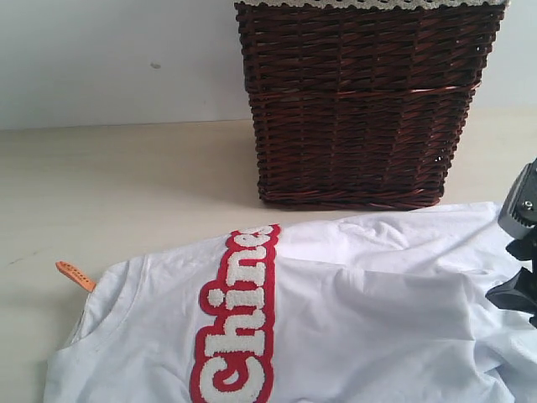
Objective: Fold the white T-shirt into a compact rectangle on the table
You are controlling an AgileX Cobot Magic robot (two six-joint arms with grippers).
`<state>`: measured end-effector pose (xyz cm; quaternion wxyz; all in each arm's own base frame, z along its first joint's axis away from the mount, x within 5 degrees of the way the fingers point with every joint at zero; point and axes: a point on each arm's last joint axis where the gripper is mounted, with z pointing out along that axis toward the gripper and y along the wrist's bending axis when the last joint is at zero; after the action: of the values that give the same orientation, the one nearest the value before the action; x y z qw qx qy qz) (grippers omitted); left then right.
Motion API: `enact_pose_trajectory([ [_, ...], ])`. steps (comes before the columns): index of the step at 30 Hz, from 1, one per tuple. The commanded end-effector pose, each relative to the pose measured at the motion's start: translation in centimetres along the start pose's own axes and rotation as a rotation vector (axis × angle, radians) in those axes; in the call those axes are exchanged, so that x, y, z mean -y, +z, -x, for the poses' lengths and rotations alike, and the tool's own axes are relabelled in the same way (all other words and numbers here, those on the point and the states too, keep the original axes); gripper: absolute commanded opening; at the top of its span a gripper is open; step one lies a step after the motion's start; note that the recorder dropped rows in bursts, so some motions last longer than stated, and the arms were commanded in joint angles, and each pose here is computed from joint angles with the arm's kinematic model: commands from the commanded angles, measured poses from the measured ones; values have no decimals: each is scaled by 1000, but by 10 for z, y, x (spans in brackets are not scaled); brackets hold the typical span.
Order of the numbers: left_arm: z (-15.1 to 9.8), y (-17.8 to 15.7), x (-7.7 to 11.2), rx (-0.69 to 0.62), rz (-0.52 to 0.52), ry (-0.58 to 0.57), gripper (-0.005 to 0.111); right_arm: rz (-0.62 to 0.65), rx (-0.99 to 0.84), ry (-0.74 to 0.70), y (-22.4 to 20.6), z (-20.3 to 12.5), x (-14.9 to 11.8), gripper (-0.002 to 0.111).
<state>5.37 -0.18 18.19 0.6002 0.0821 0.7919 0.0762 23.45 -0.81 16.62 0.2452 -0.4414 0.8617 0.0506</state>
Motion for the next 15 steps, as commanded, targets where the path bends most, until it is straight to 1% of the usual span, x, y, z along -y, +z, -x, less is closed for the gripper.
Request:
enact_pose_trajectory([
  [1, -1, 0, 0, 6, -4, -4, 0, 239, 14, -67, -10, 1, -25, 67],
  [2, -1, 0, 0, 6, -4, -4, 0, 325, 0, -90, -12, -1, -32, 67],
  [4, -1, 0, 0, 6, -4, -4, 0, 447, -34, -132, -16, -5, -42, 67],
  [5, -1, 0, 0, 6, -4, -4, 0, 498, -53, -145, -17, -8, -47, 67],
  [6, -1, 0, 0, 6, -4, -4, 0, 522, -67, -152, -17, -11, -50, 67],
  [9, -1, 0, 0, 6, -4, -4, 0, 526, -120, -166, -11, -23, -57, 67],
  [13, -1, 0, 0, 6, -4, -4, 0, 448, -180, -202, 2, -39, -61, 67],
  [15, -1, 0, 0, 6, -4, -4, 0, 433, -202, -218, 4, -44, -63, 67],
])
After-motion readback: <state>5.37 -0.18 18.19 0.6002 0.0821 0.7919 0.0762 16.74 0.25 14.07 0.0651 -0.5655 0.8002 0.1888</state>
